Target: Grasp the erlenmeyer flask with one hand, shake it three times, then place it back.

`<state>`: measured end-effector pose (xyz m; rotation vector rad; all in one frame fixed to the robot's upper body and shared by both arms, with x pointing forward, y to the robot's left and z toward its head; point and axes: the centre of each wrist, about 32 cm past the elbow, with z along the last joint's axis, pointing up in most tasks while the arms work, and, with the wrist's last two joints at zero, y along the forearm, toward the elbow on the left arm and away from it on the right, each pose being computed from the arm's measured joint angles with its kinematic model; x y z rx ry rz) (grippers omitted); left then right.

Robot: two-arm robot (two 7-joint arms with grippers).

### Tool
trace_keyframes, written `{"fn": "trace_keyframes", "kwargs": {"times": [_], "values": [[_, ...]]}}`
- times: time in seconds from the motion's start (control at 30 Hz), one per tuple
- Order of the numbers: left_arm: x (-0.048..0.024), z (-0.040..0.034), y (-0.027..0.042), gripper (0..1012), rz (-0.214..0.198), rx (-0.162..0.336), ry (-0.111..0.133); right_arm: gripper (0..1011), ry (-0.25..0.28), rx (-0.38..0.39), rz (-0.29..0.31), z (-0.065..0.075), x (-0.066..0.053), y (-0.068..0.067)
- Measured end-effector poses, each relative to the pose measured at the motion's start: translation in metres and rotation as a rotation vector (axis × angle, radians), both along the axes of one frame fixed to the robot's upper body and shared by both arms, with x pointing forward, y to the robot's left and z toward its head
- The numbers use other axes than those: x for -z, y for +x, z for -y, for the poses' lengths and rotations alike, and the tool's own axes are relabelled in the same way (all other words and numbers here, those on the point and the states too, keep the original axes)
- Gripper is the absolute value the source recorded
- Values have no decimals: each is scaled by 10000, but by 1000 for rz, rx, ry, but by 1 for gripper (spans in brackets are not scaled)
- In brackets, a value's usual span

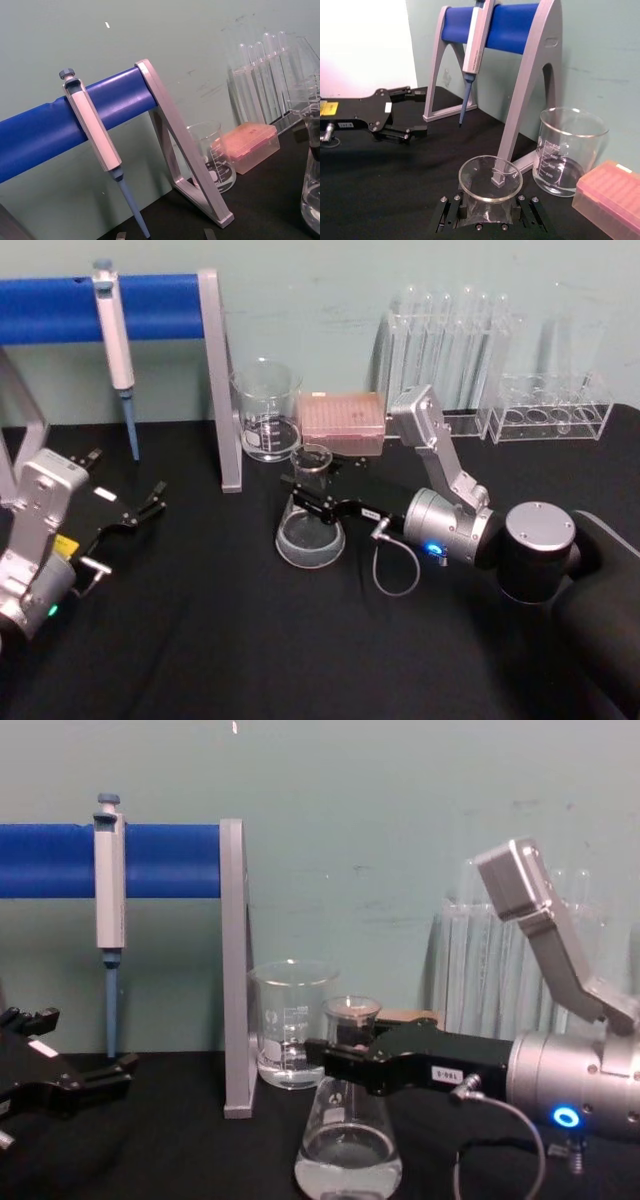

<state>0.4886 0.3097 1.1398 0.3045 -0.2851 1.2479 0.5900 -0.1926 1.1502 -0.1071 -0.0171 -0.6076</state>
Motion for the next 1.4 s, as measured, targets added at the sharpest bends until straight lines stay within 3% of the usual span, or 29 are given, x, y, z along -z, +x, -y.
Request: {"fn": "trace_keyframes", "kwargs": {"times": [0.27,0.57,0.83,1.17,1.4], "values": [[0,0,0,1001,0,0,0,456,21,13,16,46,-164,-53],[0,0,0,1001,0,0,0,456,33,37,43,121,-533,-190],[0,0,0,1001,0,0,0,456,30,58,71,186,-781,-272],[0,0,0,1001,0,0,0,456,38,76,106,252,-955,-343],[0,0,0,1001,0,0,0,456,40,82,112,269,-981,-357]]}}
